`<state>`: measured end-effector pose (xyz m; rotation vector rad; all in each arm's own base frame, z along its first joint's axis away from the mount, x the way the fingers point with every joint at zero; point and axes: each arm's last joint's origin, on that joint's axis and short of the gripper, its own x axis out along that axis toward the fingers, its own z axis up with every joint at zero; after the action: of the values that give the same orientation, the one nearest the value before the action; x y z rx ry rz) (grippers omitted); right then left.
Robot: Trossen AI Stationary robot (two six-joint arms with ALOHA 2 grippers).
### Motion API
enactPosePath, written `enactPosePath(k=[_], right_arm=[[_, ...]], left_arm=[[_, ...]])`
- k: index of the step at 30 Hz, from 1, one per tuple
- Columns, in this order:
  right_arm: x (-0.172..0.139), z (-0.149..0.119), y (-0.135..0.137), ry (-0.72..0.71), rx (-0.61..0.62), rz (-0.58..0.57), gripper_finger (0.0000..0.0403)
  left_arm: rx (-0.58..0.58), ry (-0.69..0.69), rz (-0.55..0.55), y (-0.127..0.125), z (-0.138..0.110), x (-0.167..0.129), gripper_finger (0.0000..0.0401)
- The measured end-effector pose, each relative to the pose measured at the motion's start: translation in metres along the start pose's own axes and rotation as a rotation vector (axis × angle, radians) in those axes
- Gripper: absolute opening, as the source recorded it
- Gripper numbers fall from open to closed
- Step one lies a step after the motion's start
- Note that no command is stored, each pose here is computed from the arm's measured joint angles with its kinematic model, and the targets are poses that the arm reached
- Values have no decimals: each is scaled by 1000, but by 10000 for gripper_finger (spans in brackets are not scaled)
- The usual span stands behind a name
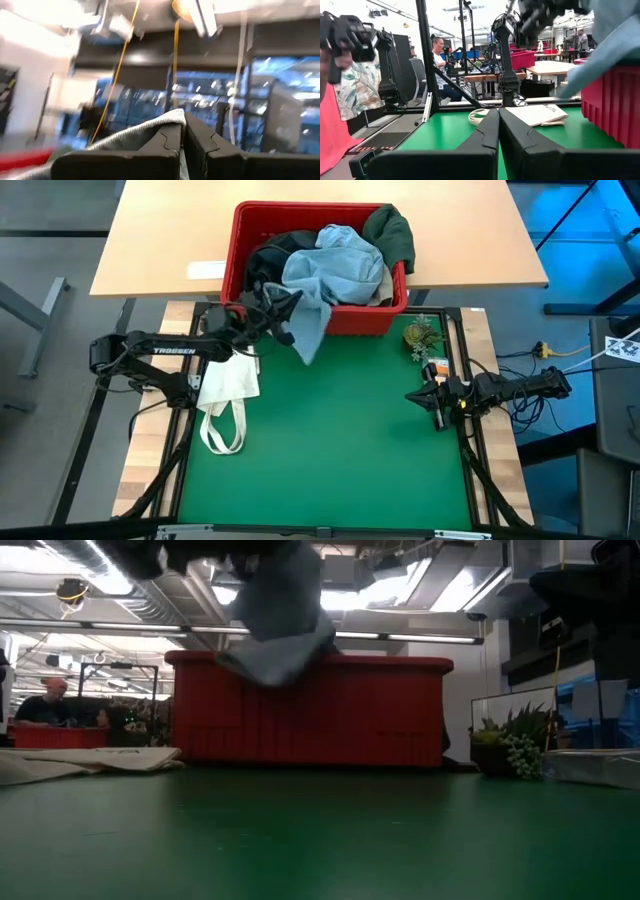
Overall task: Fold Laundry from Bin
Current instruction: Remove the light blue jeans from the red bin
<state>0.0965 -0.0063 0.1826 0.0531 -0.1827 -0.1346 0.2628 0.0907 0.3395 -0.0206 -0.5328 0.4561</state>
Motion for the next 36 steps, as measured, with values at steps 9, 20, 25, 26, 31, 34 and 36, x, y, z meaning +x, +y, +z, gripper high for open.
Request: enactPosePath(k=[9, 20, 25, 26, 31, 34, 36], right_arm=[[0, 0, 0, 0, 0, 0, 12], [0, 0, -1, -1, 0, -38, 74], [0, 0, -4, -6, 1, -121, 126], [0, 0, -4, -9, 1, -138, 134], [-1, 6, -4, -70, 11, -161, 168], [-1, 10, -4, -108, 15, -159, 187], [-1, 13, -4, -140, 0, -164, 199]], left_arm=[[4, -145, -170, -15, 69, 39, 0], [-12, -105, -273, -28, 144, 66, 0], [-13, -145, -275, -31, 183, 70, 0], [-13, -154, -276, -31, 190, 70, 0], [-14, -192, -278, -32, 219, 68, 0], [-14, -201, -278, -33, 227, 67, 0], [-14, -202, -277, -33, 229, 67, 0]])
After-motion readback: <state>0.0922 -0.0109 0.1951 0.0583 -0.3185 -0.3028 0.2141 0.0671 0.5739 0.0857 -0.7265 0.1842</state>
